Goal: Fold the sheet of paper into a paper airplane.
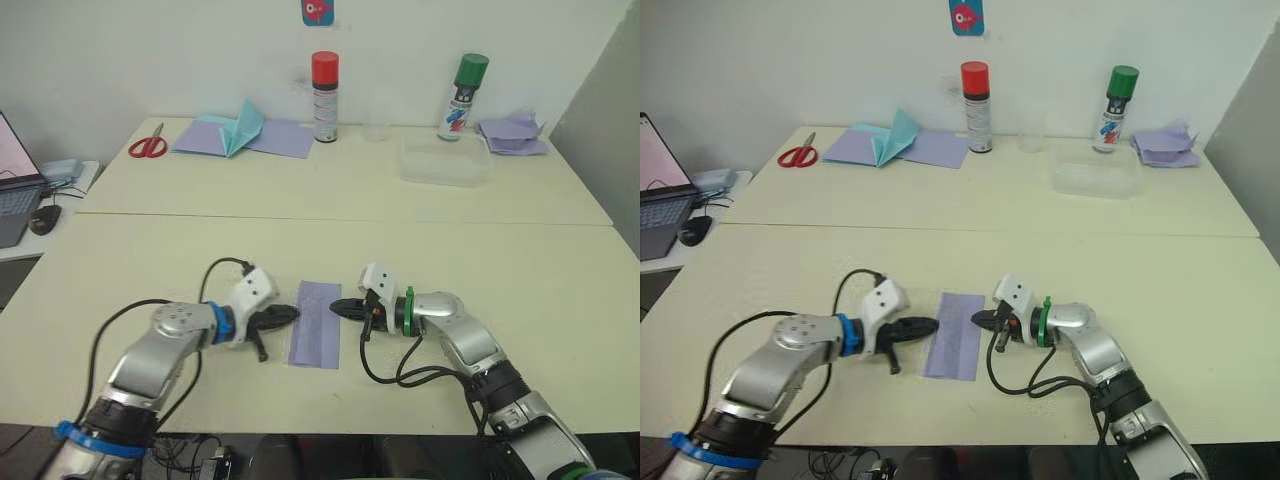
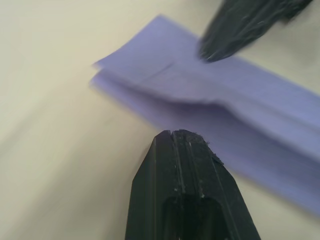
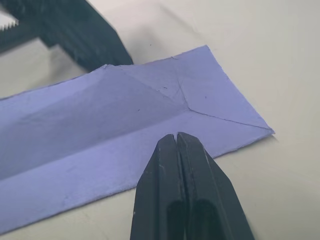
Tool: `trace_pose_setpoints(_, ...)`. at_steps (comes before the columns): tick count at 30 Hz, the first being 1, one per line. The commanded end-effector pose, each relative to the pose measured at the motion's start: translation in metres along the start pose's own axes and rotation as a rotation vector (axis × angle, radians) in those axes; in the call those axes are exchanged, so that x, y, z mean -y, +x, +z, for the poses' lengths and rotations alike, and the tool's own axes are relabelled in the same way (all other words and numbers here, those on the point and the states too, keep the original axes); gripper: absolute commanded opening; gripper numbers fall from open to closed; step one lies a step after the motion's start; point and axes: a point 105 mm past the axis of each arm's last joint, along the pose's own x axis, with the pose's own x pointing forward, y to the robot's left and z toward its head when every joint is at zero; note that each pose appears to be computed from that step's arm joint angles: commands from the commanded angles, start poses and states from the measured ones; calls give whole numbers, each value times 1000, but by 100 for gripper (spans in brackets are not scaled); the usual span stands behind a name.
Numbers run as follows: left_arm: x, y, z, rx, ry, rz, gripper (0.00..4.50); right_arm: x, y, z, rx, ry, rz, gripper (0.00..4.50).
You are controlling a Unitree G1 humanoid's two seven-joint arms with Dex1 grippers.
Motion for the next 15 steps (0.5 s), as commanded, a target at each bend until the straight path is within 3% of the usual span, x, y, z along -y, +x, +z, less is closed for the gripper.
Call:
trace_pose_setpoints(1,5,-13,41,133,12,-28,0,0,3,-17,-78,5,1,4)
trace_pose_setpoints(7,34,2,54,149,32,-148,0,2,3,-13,-72,4,6,4)
trace_pose_setpoints(11,42,21,23,15,84,-170,0,1,1,-8,-60,5,15,4)
trace_pose_setpoints(15,33,29,-10,-108,142,-143,0,-6,-9,4,-35,-4,66,4)
